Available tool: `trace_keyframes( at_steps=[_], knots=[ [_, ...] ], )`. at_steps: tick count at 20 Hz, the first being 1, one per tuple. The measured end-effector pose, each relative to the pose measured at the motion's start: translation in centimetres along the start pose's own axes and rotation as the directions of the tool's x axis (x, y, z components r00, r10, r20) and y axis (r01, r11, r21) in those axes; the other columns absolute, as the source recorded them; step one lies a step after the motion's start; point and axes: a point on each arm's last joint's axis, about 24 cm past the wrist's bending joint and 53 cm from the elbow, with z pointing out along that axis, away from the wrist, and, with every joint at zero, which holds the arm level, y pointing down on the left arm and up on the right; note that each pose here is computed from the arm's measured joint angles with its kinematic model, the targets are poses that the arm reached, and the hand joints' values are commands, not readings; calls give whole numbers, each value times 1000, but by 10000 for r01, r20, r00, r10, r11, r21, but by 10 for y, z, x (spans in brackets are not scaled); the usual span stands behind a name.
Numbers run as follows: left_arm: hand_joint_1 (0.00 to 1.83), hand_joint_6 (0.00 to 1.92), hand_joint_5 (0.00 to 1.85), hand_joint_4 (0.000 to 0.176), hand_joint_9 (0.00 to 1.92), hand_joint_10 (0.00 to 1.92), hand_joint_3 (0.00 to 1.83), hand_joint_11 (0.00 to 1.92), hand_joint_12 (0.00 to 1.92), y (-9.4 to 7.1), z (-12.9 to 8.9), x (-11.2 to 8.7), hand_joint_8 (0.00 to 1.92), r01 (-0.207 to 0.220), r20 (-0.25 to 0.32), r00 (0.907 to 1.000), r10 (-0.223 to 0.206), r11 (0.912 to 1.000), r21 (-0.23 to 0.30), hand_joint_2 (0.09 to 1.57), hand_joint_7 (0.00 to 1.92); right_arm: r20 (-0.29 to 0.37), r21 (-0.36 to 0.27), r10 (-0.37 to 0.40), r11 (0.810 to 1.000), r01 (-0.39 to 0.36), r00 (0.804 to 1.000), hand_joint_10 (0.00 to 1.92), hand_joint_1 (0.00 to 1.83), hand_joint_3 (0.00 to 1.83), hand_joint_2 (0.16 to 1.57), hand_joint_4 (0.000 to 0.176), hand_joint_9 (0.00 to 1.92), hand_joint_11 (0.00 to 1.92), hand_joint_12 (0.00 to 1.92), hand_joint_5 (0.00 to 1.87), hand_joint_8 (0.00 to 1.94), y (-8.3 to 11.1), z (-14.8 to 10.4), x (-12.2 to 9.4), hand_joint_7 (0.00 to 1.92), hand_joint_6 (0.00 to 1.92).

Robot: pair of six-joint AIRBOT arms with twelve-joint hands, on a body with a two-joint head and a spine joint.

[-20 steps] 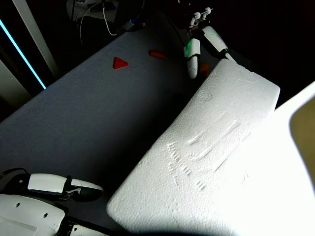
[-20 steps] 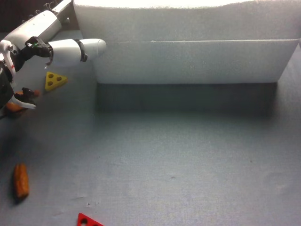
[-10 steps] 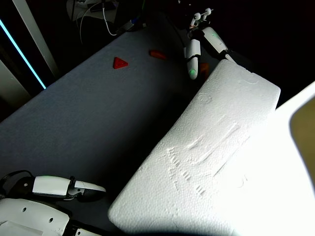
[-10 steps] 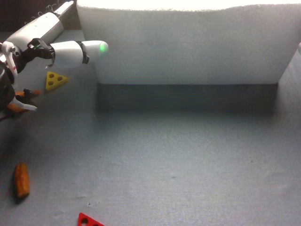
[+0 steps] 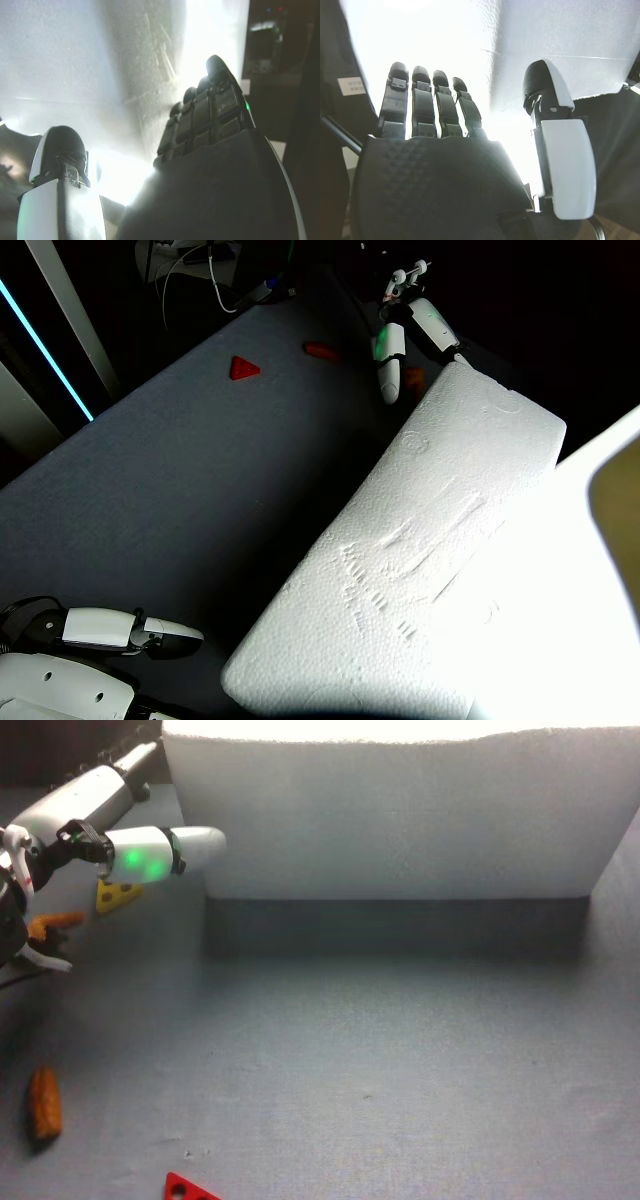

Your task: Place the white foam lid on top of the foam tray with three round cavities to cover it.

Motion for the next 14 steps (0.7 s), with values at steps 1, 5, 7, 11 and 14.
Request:
trace_keyframes(
  at_steps=[1,5,7,11,14],
  knots=[
    [474,0,0,32,0,0,0,0,756,4,-1,0,0,28,0,10000,-28,9999,-112,1075,0,5,43,14,10000,-14,10000,0,562,0,1197,0,0,0,0,0,0,-2,0,0,0,0],
    [458,0,1,24,0,0,0,0,847,12,-9,-4,0,13,65,10000,-11,9995,-305,1074,0,-3,179,19,9998,-19,10000,0,576,1,1207,0,0,0,0,0,0,-6,-3,-1,0,0],
    [445,0,0,28,0,0,3,0,452,14,-18,-5,0,-38,12,10000,39,9993,-367,1089,0,-71,212,-144,9997,145,9999,0,521,13,1242,0,0,0,0,0,0,-8,-10,-1,0,0],
    [448,2,26,20,0,0,0,25,16,-4,-41,-12,0,-283,61,9996,282,9992,292,1097,0,-240,-234,-524,9984,519,9983,0,474,0,1216,0,0,0,0,0,0,6,-27,3,0,0],
    [488,1,29,26,0,0,1,2,6,-14,-59,-12,0,-431,-1,9991,432,9964,733,1099,0,-635,-604,-859,9948,821,9943,0,429,0,1206,0,0,6,3,0,0,14,-44,21,0,0]
  ],
)
